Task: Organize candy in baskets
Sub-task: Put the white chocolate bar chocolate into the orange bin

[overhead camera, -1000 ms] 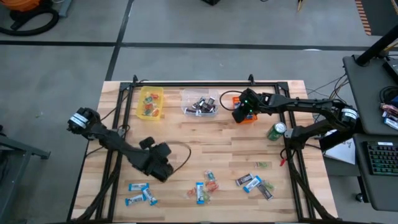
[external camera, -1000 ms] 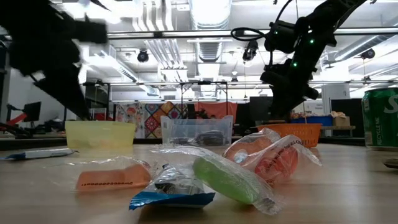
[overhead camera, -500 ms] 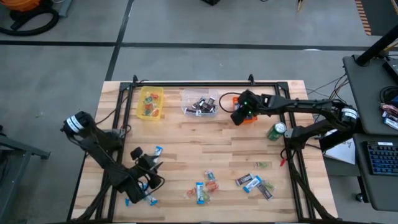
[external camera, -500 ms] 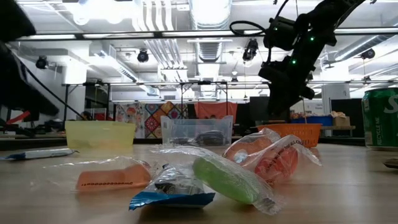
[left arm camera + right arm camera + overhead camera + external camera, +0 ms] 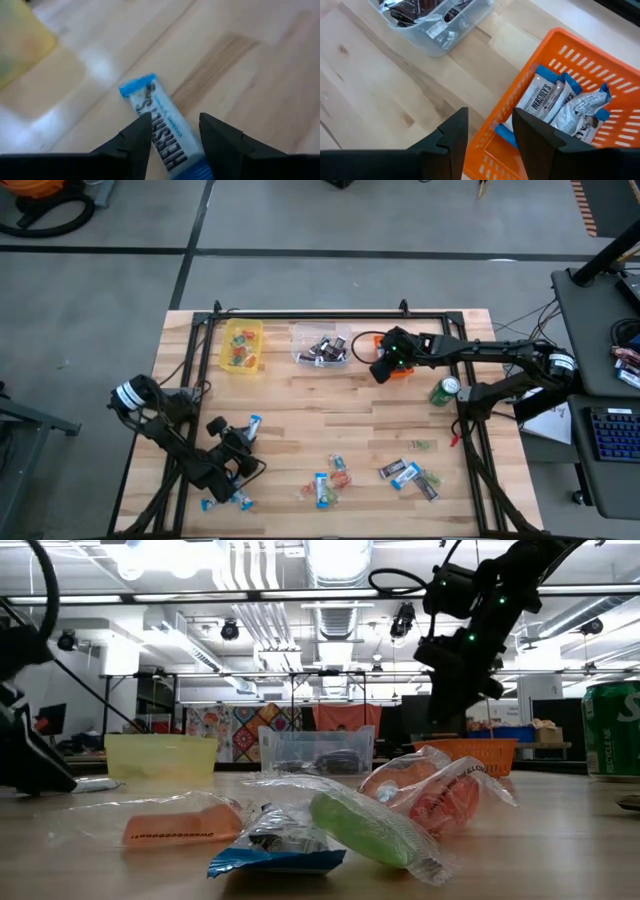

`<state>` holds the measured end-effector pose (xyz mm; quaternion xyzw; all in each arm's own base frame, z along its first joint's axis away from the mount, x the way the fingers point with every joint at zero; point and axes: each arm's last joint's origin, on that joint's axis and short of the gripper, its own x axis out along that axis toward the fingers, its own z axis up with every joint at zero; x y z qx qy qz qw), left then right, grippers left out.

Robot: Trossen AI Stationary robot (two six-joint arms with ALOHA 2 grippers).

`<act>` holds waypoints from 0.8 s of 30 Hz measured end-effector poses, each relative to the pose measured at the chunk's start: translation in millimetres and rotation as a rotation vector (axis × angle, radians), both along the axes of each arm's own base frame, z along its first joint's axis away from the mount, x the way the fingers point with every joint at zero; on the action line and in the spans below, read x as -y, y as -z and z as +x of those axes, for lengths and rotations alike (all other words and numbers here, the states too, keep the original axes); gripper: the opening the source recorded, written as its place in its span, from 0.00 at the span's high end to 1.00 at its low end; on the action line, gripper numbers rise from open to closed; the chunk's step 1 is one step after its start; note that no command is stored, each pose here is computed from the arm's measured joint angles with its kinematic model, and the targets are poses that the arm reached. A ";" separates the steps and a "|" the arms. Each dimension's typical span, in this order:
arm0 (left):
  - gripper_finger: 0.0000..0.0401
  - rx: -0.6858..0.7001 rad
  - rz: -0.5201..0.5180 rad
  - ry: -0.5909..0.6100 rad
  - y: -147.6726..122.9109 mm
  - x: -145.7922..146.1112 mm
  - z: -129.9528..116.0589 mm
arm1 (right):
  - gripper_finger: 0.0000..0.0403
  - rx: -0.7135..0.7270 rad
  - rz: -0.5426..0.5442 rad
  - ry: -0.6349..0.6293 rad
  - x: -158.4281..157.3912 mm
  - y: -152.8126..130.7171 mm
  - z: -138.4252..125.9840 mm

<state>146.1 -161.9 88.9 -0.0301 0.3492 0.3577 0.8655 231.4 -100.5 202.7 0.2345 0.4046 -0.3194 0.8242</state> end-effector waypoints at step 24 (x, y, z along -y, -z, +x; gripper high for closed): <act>0.99 0.116 -0.062 -0.105 1.5 0.2 -4.1 | 0.64 0.006 -0.004 -0.045 -9.2 -0.4 4.4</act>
